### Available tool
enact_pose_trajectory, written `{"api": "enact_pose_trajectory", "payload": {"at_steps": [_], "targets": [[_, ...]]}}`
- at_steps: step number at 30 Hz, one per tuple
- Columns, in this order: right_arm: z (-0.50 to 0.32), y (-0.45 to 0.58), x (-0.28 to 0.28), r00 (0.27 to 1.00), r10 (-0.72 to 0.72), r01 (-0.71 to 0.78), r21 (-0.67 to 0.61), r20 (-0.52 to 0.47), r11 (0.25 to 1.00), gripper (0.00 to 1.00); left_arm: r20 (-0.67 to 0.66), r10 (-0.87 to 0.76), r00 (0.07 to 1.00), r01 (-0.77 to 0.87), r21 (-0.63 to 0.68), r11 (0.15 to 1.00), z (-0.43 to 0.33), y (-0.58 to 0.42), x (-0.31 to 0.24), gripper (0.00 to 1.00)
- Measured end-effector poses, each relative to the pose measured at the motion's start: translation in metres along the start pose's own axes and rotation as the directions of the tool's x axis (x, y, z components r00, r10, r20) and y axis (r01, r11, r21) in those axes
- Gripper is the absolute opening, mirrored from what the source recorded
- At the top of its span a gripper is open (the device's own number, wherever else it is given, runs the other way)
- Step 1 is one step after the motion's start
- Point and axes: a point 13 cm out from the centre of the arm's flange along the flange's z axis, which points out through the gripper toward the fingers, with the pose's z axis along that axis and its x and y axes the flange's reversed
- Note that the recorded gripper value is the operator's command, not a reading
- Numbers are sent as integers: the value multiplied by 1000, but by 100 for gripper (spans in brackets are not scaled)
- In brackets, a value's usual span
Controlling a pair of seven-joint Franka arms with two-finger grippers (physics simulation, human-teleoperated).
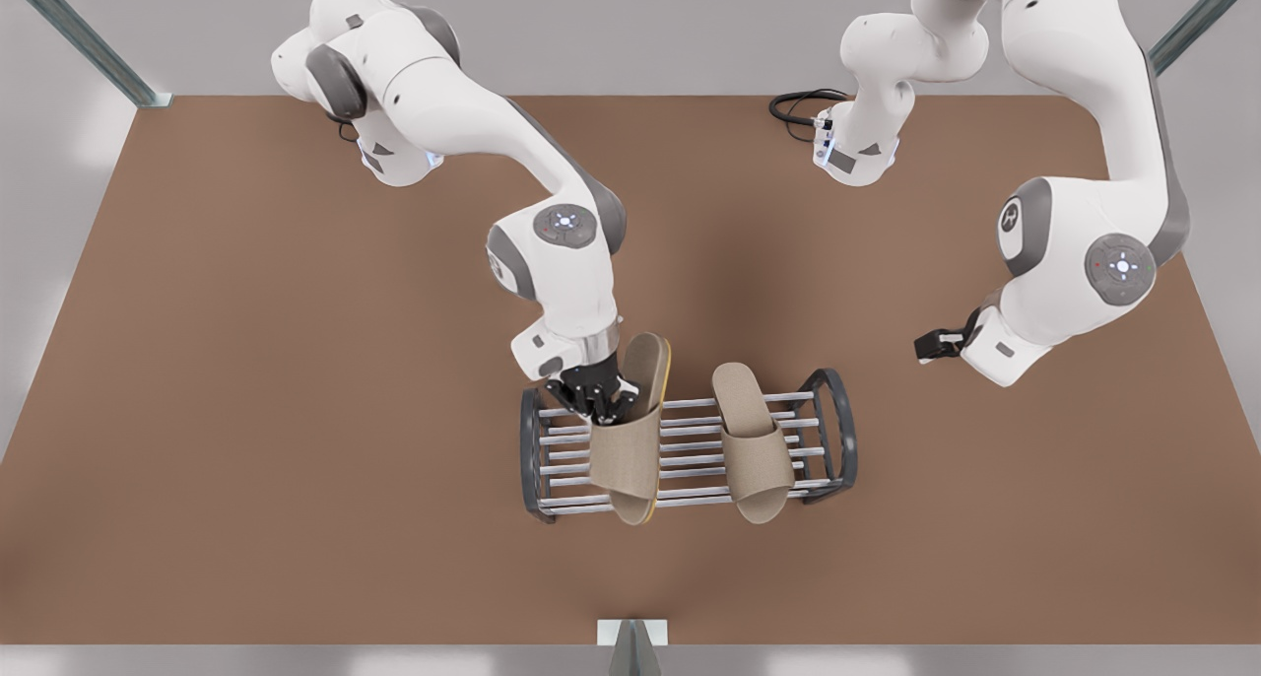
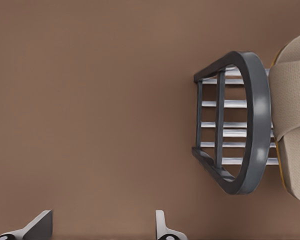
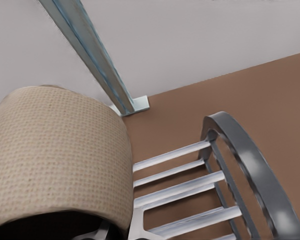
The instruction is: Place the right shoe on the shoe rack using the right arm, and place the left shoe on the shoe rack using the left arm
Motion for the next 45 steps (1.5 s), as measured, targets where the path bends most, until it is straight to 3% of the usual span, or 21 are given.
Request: {"api": "enact_pose_trajectory", "payload": {"at_steps": [21,22,23,25,27,28,29,41,45], "targets": [[63,-24,26,997,-78,75,116,23,990,21,1,21,1000,-21,-28,999,8,8,-5,100],[66,-24,28,996,-82,79,120,22,990,27,1,22,1000,-22,-28,999,8,8,-5,100],[68,-25,31,996,-86,83,125,20,989,43,2,21,1000,-21,-29,999,8,9,-5,100],[73,-26,37,995,-94,91,133,17,987,49,1,22,1000,-22,-29,999,9,9,-6,100],[76,-25,43,994,-103,100,138,18,985,67,-2,22,1000,-22,-30,999,11,9,-6,100],[79,-24,47,994,-111,107,143,20,984,93,-2,23,1000,-23,-30,999,11,9,-6,100],[80,-23,49,993,-116,112,147,22,983,100,-2,23,1000,-23,-30,999,11,9,-6,100],[66,-10,53,994,-105,99,128,42,987,100,-3,27,1000,-27,-49,998,14,13,-8,100],[28,-2,51,995,-88,84,101,38,991,100,-3,29,1000,-29,-51,998,14,12,-8,100]]}}
